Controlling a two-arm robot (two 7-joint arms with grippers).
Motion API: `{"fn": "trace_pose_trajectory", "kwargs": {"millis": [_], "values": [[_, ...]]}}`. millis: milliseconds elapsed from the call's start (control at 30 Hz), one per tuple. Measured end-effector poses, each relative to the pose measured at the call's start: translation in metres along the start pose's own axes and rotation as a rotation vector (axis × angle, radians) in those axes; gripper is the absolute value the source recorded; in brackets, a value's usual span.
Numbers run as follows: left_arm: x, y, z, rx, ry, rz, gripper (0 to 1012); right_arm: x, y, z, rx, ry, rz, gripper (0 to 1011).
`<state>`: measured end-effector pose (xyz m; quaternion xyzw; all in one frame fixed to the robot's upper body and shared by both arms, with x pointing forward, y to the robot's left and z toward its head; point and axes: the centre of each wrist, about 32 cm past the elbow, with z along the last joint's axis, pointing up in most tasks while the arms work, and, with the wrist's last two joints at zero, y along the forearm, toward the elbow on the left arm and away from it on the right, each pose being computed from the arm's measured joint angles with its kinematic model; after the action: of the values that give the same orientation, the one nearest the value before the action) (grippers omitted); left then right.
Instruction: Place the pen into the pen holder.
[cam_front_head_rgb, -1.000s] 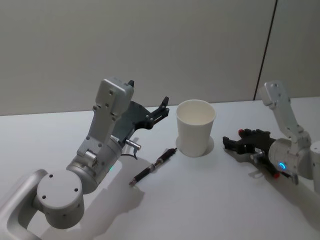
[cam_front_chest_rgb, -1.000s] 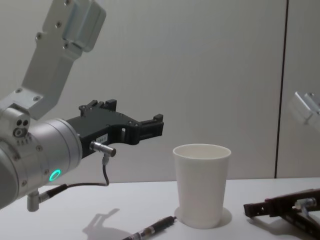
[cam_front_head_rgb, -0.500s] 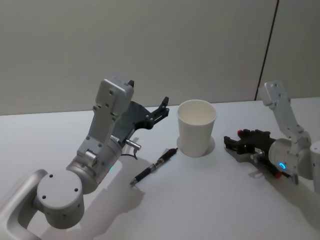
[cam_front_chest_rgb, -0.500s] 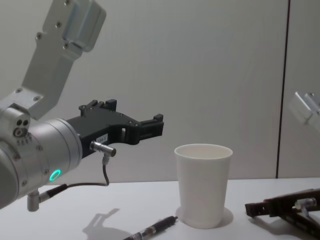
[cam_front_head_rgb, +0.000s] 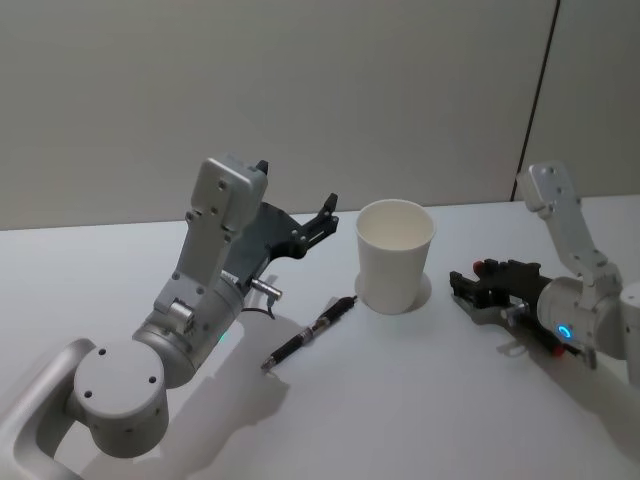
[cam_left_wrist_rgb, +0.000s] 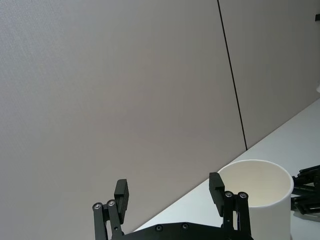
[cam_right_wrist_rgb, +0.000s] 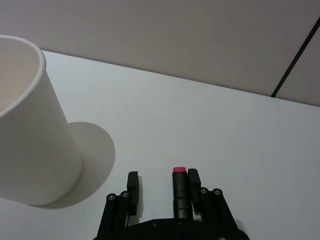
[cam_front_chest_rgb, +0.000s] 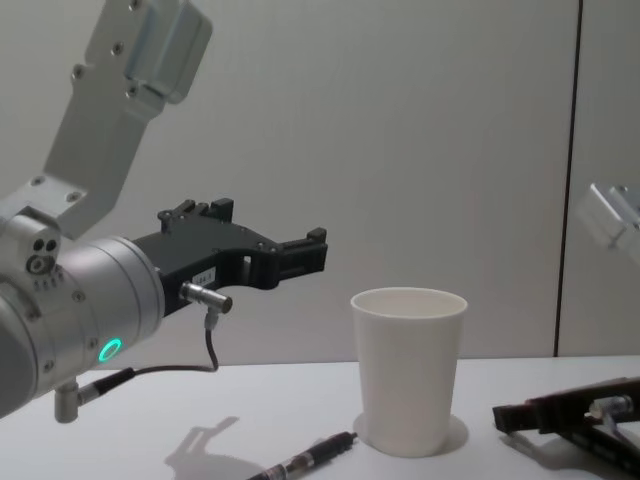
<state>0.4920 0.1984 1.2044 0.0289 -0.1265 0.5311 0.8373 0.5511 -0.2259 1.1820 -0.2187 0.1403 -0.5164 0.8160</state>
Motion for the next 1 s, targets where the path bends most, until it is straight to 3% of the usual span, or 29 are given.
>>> {"fn": "trace_pose_trajectory", "kwargs": {"millis": [1000], "values": [[0.0, 0.0, 0.0, 0.0, 0.0, 0.0, 1001, 0.0002, 0.0002, -0.0004, -0.001, 0.001, 0.0, 394]]}}
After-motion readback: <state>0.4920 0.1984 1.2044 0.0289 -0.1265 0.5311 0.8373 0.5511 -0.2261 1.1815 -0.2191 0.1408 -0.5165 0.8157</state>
